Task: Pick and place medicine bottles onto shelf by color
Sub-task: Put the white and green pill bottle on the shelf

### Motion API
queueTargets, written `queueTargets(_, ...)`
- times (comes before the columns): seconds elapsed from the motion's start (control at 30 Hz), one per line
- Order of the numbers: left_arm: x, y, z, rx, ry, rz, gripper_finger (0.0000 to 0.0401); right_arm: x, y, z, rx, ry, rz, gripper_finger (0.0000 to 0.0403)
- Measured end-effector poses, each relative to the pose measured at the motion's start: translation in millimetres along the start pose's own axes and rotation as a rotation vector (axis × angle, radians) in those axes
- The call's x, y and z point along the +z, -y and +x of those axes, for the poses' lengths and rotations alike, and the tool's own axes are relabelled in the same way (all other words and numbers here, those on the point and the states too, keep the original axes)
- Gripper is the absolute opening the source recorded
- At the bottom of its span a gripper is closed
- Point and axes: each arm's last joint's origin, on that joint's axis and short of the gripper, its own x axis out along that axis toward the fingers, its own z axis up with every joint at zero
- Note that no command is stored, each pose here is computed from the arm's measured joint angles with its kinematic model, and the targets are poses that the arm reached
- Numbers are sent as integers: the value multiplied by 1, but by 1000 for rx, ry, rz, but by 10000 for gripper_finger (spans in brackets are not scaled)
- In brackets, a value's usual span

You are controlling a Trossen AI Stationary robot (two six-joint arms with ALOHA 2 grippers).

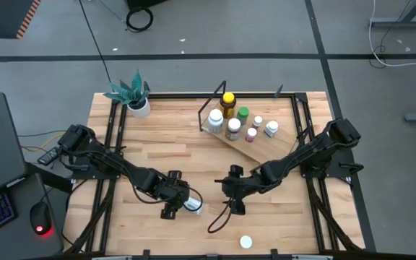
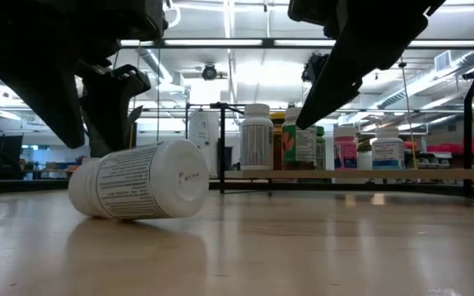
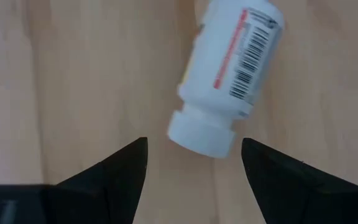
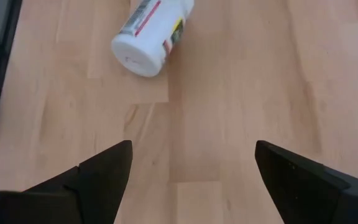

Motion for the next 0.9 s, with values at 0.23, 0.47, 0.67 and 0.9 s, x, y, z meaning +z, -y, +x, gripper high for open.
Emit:
queueTargets(0.23,3,6,-1,0,49,76,297,-1,1,-1,0,-19,11,348)
queueTargets(0.47,-2,16,3,-6,33,133,335,-2,2,-1,-7,-26,11,348)
queueTargets(0.67,-5,21,24,1,-5,154,348,-3,2,-1,-6,-35,21,348)
queueTargets(0.9,-6,21,34,7,-17,158,339,-4,2,-1,-14,-51,37,348)
